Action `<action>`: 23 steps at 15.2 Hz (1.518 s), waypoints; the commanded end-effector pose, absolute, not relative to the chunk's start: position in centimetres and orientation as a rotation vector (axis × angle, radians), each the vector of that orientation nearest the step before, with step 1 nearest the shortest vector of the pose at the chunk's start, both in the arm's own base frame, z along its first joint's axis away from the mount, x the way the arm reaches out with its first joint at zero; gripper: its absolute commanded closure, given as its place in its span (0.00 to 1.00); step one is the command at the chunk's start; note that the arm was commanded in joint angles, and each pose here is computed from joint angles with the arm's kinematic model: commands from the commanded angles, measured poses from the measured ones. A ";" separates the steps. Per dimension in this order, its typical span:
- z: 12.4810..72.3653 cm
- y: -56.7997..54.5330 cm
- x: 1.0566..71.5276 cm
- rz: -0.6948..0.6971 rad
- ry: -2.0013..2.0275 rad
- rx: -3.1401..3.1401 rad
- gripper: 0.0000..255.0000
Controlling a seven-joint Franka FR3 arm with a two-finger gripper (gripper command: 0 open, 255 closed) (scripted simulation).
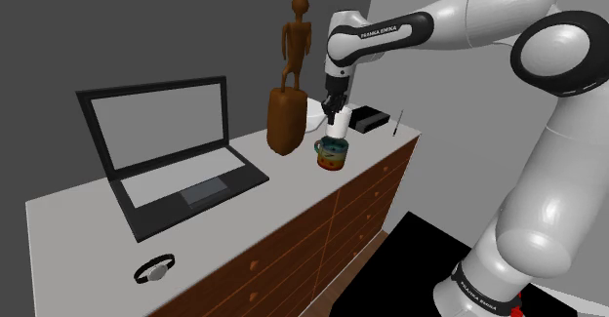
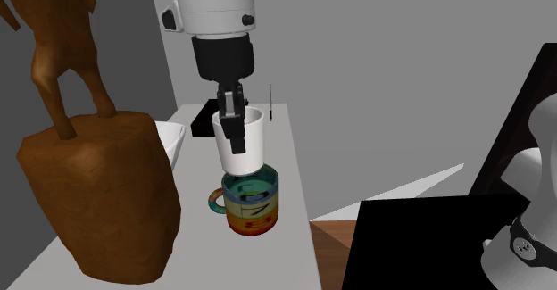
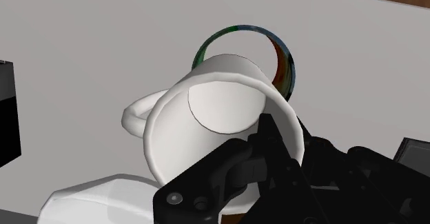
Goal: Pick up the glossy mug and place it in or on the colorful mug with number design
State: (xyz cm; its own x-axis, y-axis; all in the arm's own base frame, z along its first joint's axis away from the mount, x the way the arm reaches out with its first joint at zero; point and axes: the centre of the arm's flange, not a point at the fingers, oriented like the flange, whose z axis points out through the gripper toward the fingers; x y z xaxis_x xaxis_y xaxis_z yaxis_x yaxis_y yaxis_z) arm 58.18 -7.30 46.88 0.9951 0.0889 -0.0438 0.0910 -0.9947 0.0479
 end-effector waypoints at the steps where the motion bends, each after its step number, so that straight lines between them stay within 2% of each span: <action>1: 45.7 -7.3 58.2 -0.063 0.140 3.088 1.00; 11: 44.9 -7.3 58.2 -0.063 0.140 3.088 1.00; 12: 44.9 -7.4 58.2 -0.063 0.140 3.088 0.00; 17: 44.9 -7.3 58.2 -0.063 0.140 3.088 0.00; 21: 49.9 -7.1 58.4 -0.063 0.140 3.088 0.00; 23: 49.9 -7.1 58.4 -0.063 0.140 3.088 0.00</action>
